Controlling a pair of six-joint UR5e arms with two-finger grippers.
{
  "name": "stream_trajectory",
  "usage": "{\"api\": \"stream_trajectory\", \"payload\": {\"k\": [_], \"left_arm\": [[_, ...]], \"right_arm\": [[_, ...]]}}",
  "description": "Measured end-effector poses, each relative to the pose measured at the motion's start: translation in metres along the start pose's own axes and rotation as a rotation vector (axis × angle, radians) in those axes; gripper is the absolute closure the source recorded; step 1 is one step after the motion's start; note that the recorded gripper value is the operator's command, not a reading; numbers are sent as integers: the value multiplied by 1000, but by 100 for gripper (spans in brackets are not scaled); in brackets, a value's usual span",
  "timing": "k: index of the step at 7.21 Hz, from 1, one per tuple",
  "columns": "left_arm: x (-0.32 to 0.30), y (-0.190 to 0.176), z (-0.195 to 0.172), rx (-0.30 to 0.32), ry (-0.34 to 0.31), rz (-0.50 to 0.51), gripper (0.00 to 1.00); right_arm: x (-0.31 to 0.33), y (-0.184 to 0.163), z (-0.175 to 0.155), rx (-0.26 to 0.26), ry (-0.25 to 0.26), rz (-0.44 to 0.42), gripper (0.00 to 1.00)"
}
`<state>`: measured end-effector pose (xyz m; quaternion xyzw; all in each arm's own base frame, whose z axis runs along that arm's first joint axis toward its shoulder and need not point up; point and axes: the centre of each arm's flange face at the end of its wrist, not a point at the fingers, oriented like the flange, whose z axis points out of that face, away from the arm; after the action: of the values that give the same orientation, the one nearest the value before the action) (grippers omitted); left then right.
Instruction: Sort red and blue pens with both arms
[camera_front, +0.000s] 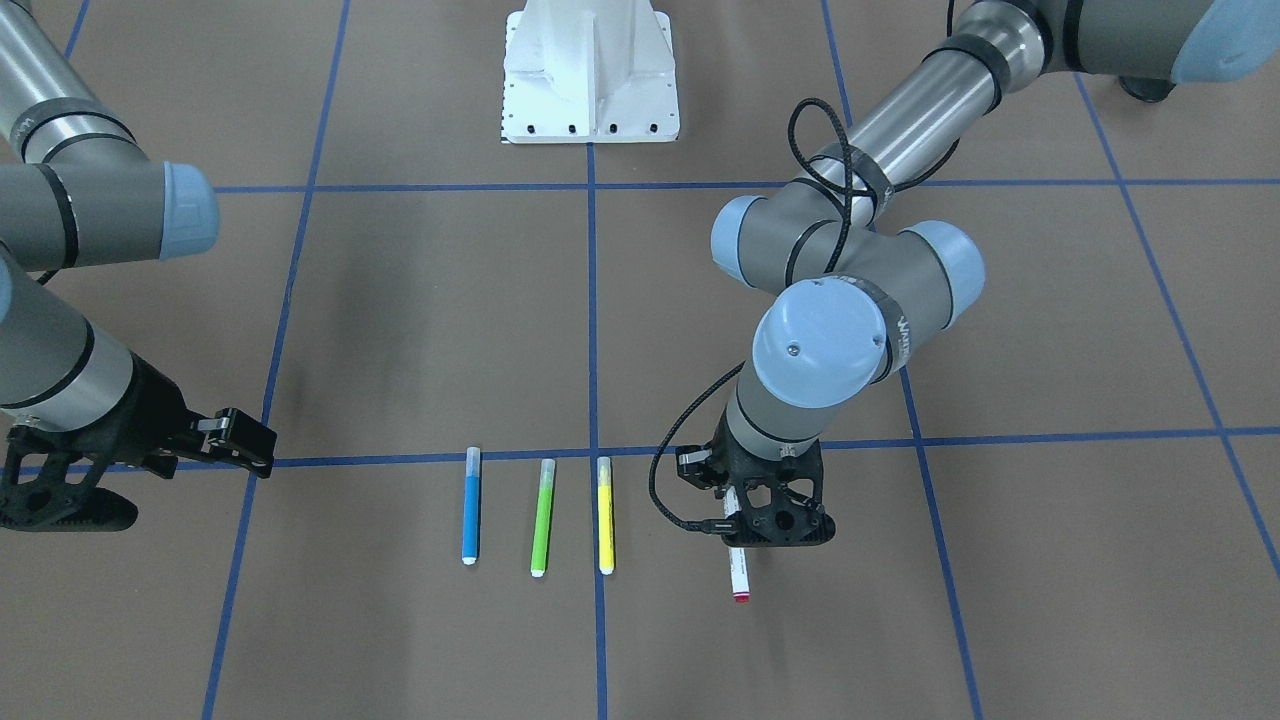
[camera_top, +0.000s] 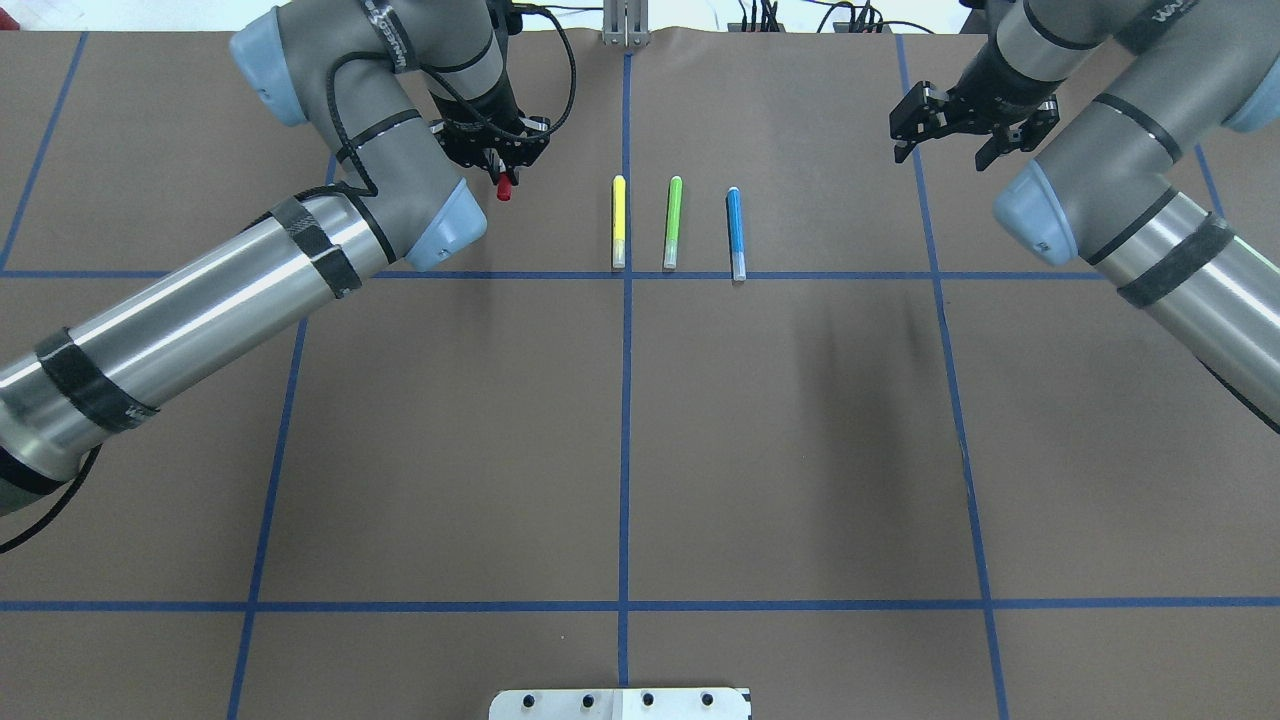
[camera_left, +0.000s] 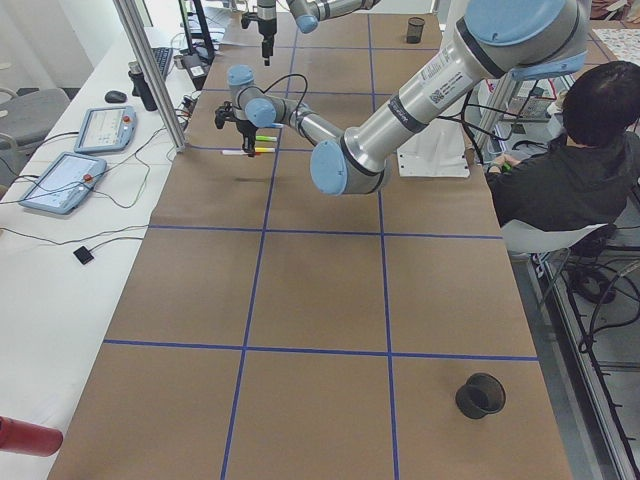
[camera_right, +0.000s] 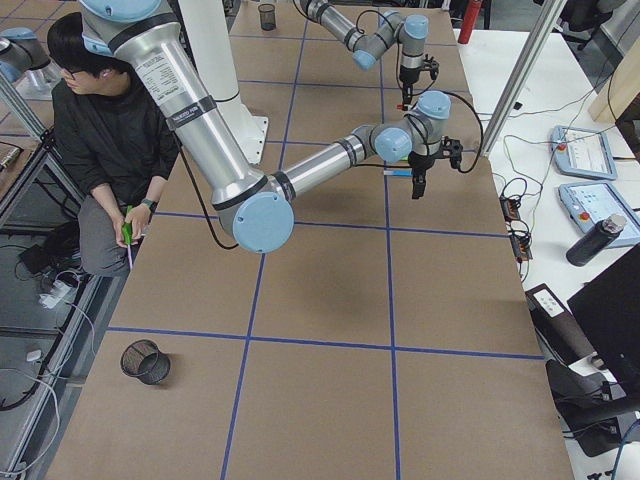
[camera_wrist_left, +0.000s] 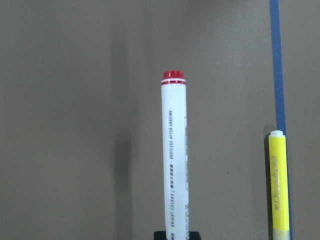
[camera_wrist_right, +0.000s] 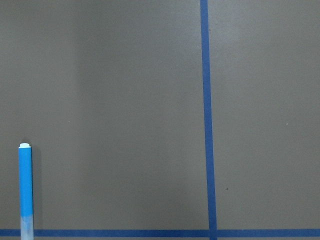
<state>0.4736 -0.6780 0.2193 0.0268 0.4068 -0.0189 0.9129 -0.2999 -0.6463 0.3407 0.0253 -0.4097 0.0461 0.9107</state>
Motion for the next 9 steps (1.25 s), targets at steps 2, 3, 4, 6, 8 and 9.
{"api": "stream_trajectory", "payload": {"k": [2,3,4,6,8,9], "left_arm": [[-59,11,-37,-36,-53,-78,100],[-86,13,-53,-33,-65,-85,100],[-103,13,-61,-28,-70,-83,100],[-125,10,-67,-21,-77,-75,100],[-139,13,-71,-15,-78,-58,100],[-140,14,-72,-13,-77,-54,100]], "right_arm": [[-51,-1,15,14,19,13,3],[-76,-1,25,26,34,-3,1],[-102,1,39,37,44,-26,1],[-134,12,63,30,47,-60,2],[-162,18,87,1,65,-75,7],[-173,23,98,-13,74,-84,8]]}}
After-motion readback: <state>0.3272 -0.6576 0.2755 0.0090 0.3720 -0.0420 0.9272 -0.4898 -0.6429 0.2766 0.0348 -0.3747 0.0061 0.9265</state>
